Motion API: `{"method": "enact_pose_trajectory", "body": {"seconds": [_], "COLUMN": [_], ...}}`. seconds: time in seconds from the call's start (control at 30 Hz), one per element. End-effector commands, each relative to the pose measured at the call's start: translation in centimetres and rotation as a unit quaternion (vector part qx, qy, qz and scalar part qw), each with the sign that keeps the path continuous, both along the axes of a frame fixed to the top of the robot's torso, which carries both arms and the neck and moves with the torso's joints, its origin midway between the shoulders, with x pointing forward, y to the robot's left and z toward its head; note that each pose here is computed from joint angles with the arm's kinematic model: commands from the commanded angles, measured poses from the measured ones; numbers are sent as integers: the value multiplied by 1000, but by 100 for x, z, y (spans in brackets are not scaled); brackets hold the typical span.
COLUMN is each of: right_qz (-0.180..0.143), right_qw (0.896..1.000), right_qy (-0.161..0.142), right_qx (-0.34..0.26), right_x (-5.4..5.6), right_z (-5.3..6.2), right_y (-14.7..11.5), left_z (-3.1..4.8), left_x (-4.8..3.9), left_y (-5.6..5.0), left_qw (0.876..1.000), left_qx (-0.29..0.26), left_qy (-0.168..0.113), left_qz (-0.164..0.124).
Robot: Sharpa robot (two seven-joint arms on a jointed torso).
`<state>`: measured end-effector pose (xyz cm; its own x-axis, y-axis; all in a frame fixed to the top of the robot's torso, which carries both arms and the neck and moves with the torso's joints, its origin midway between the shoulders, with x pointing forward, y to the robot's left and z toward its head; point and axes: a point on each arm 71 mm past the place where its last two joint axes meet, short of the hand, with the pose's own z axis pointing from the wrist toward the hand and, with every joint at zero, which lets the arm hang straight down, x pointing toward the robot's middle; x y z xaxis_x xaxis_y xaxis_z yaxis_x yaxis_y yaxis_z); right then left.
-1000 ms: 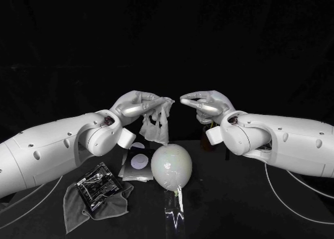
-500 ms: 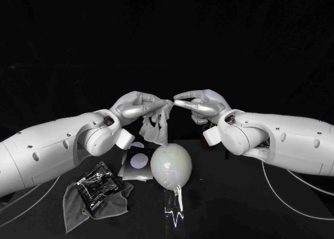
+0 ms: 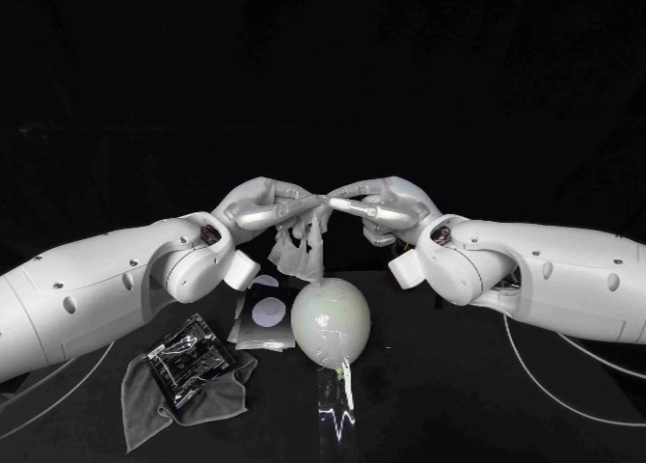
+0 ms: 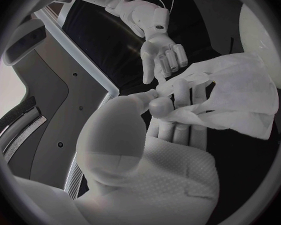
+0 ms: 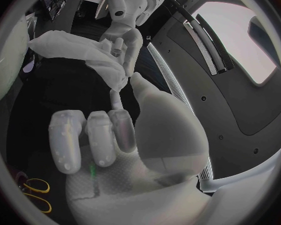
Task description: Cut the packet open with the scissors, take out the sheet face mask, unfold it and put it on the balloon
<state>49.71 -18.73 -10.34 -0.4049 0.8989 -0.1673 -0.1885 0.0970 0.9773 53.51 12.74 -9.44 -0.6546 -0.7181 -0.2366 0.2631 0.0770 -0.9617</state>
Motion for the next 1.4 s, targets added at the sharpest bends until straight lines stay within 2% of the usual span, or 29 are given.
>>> {"method": "enact_pose_trajectory", "body": {"seconds": [0.03,0.37,1.03,1.4], "right_qz": [-6,-37,-18,-28], "right_qw": [1000,998,998,998], "right_qy": [-3,-10,-13,-14], "right_qx": [-22,-55,-63,-61], "right_x": [8,19,-61,-65], "right_z": [-11,-34,-66,-67], "right_y": [16,51,145,117], "left_z": [24,27,30,30], "left_x": [-9,-16,-4,-2], "left_y": [-22,-33,-35,-31], "left_qw": [1000,1000,1000,1000], "left_qx": [-2,-3,-3,-3], "left_qy": [-7,-9,-12,-12], "left_qz": [-1,-1,8,10]}}
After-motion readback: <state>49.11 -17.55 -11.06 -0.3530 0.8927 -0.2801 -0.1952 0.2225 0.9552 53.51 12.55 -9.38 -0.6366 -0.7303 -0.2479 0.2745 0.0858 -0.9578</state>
